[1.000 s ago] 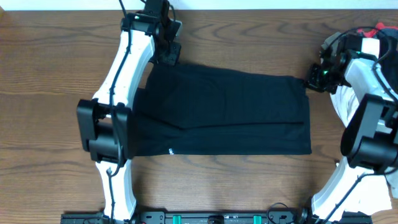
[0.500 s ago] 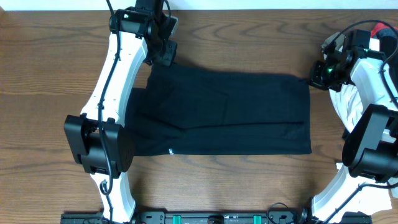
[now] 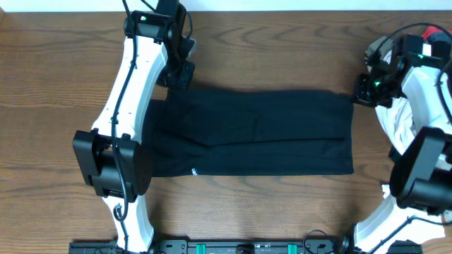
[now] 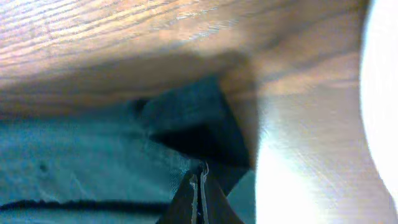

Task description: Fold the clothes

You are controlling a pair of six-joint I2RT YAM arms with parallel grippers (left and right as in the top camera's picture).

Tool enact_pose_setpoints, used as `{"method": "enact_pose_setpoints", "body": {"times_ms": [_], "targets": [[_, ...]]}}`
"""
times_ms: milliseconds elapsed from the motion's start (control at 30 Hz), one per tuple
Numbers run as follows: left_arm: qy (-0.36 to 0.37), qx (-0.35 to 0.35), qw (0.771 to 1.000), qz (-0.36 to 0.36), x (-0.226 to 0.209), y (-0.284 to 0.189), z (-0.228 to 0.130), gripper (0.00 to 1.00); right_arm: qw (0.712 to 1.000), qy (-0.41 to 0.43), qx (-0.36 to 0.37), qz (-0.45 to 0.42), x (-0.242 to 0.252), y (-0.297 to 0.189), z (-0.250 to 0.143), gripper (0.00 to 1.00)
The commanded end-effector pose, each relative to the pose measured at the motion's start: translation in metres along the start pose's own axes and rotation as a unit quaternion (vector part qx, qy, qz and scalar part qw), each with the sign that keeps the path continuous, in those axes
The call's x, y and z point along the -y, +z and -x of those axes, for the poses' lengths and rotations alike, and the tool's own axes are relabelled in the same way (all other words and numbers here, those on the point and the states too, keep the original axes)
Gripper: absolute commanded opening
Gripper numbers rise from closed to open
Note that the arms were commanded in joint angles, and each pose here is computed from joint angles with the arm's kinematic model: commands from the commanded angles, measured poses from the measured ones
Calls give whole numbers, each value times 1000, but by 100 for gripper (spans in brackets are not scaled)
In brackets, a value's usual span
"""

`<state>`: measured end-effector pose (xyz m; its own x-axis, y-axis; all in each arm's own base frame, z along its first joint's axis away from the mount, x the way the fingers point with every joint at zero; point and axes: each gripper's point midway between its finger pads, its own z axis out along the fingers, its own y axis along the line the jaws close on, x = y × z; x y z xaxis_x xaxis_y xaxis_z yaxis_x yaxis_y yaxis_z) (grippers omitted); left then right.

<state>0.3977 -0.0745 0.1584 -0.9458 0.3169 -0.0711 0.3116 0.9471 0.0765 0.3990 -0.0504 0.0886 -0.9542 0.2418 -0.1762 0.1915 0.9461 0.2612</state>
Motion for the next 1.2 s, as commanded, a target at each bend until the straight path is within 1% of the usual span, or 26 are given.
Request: {"method": "enact_pose_setpoints", "body": {"times_ms": [0, 200, 300, 533, 767, 933, 967, 1000, 1033, 1067, 1100, 1133, 1167], "targets": [[-5, -21, 999, 47, -16, -3, -10, 6, 998, -16, 22, -63, 16, -28, 1, 1], [0, -58, 997, 42, -14, -4, -28, 6, 994, -9, -12, -105, 29, -34, -18, 1], [1, -72, 997, 40, -13, -5, -35, 6, 994, -8, -19, -105, 30, -34, -22, 1], [1, -105, 994, -1, 1, -8, -51, 6, 994, -6, -34, -105, 29, -34, -29, 1], [3, -139, 990, -11, 5, -11, -67, 6, 993, -5, -44, -105, 29, -34, -34, 1], [2, -144, 989, -28, 11, -12, -70, 6, 993, -5, -44, -105, 29, -34, -34, 2], [2, -147, 989, -28, 11, -12, -71, 7, 993, -5, -44, -105, 29, -34, -34, 2], [2, -148, 989, -28, 11, -13, -72, 8, 993, -5, -44, -105, 29, -34, -34, 8], [2, -148, 989, -28, 11, -13, -72, 13, 993, -5, -44, -105, 29, -34, -34, 19], [2, -148, 989, -26, 10, -13, -72, 24, 993, -4, -45, -105, 29, -34, -34, 24], [2, -149, 989, -20, 8, -13, -72, 32, 993, -4, -46, -105, 29, -34, -35, 28], [2, -149, 989, -12, 5, -13, -73, 38, 993, -4, -47, -105, 29, -35, -35, 35], [2, -150, 989, -4, 3, -13, -73, 46, 993, -3, -50, -105, 29, -35, -37, 40]]}}
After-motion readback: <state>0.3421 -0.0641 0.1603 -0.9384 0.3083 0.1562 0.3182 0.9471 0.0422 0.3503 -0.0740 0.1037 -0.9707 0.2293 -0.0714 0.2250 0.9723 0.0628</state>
